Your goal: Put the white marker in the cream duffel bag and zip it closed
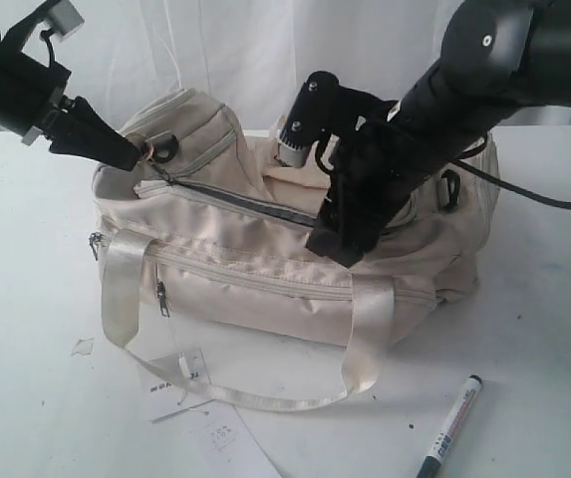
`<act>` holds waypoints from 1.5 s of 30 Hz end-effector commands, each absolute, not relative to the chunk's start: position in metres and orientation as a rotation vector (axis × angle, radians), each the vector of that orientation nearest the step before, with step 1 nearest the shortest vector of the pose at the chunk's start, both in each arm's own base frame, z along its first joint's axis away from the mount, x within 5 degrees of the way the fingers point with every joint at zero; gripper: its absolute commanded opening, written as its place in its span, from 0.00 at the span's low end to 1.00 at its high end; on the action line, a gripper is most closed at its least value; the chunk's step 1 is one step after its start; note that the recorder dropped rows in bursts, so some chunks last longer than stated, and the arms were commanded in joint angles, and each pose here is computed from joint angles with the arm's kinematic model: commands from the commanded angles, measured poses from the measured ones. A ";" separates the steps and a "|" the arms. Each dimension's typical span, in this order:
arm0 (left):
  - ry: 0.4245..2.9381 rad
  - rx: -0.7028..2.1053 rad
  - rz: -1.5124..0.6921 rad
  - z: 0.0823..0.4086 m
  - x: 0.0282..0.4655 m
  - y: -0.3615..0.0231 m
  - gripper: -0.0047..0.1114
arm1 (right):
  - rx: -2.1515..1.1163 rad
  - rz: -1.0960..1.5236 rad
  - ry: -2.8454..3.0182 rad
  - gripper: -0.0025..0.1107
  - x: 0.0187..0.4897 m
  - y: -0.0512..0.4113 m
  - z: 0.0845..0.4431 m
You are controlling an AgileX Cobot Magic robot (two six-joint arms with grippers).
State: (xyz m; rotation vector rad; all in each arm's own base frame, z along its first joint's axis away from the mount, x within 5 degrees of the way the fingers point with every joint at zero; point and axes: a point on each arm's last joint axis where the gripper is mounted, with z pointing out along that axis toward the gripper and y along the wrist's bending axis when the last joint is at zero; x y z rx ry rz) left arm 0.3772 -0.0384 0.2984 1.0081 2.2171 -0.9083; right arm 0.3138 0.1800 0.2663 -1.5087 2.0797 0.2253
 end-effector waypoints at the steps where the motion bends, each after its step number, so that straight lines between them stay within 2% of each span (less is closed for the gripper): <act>1: 2.213 1.056 -1.005 0.304 0.367 -0.040 0.04 | -1.328 0.280 2.021 0.58 0.321 0.189 0.280; 7: 2.213 1.056 -1.005 0.304 0.367 -0.040 0.04 | -1.162 0.331 2.050 0.58 0.332 0.210 0.281; 17: 2.213 1.056 -1.005 0.304 0.367 -0.040 0.04 | -1.272 0.381 2.025 0.58 0.348 0.262 0.263; 22: 2.213 1.058 -1.007 0.304 0.367 -0.041 0.04 | -1.363 0.359 2.061 0.58 0.348 0.268 0.245; 29: 2.213 1.058 -1.007 0.304 0.367 -0.041 0.04 | -1.361 0.360 2.037 0.58 0.350 0.270 0.254; 34: 2.213 1.058 -1.007 0.304 0.367 -0.041 0.04 | -1.370 0.381 2.047 0.40 0.348 0.271 0.256; 40: 2.213 1.058 -1.007 0.304 0.367 -0.041 0.04 | -1.441 0.379 2.080 0.04 0.342 0.268 0.254; 45: 2.211 1.061 -1.006 0.304 0.367 -0.041 0.04 | -1.519 0.291 2.064 0.02 0.340 0.261 0.258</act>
